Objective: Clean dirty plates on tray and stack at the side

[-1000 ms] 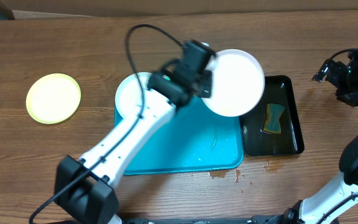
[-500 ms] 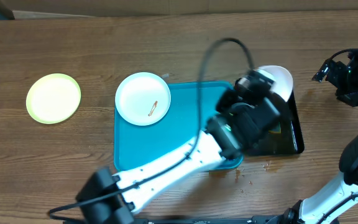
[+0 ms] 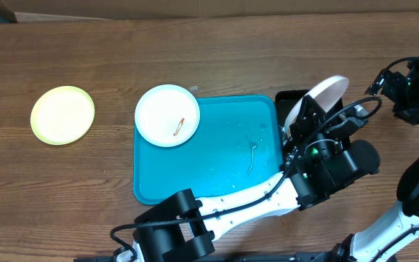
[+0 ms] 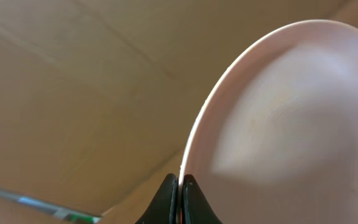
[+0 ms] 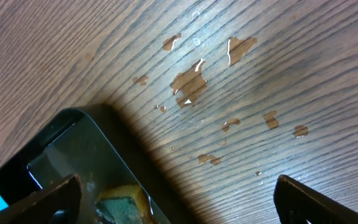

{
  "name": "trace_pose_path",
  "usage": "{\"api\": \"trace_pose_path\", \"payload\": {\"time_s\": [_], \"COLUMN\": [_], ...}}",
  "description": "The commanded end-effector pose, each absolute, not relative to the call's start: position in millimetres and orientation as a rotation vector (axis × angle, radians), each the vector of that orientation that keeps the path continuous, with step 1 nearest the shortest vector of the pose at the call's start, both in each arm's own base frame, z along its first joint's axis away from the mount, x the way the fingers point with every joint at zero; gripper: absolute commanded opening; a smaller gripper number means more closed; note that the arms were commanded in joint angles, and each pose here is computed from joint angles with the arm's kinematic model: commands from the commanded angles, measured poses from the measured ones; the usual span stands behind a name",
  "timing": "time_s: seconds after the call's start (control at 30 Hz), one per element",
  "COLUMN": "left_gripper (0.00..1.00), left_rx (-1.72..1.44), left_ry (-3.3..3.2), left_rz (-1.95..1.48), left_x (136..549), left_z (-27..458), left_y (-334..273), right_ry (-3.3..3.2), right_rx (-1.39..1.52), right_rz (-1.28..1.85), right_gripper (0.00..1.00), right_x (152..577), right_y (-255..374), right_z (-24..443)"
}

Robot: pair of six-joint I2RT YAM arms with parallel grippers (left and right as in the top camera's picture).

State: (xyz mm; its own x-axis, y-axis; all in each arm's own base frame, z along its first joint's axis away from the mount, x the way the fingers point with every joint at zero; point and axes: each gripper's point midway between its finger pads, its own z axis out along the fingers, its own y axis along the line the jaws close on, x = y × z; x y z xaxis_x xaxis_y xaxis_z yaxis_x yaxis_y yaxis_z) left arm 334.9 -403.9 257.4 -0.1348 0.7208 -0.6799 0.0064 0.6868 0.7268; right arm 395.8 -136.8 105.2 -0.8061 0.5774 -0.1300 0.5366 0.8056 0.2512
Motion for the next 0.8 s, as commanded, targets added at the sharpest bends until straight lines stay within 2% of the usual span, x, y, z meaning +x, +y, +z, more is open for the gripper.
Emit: {"api": "trace_pose_path", "payload": {"time_s": [0.0, 0.27, 0.53, 0.77], "left_gripper": [0.04, 0.04, 0.1, 0.13], "left_rx": [0.567, 0.458, 0.581, 0.592], "left_ry": [1.585, 1.621, 1.706, 1.8], "left_rz": [0.798, 0.714, 0.577, 0.355], "left_x": [333.5, 339.5, 345.3, 343.9], "left_z": [275.1, 268.7, 232.4, 236.8], "left_y": [-392.3, -385.8, -396.9, -398.2], "right_ry": [2.751, 2.751, 2.751, 2.751], "right_rx": [0.859, 0.859, 0.859, 0.859], "right_rz": [0.296, 0.296, 0.296, 0.296], "right_gripper": [1.0, 1.0, 1.0, 1.0], "right_x": [399.4, 399.4, 399.4, 399.4], "right_y": [-138.4, -138.4, -138.4, -138.4], "right_z": [120.3, 120.3, 120.3, 120.3]}}
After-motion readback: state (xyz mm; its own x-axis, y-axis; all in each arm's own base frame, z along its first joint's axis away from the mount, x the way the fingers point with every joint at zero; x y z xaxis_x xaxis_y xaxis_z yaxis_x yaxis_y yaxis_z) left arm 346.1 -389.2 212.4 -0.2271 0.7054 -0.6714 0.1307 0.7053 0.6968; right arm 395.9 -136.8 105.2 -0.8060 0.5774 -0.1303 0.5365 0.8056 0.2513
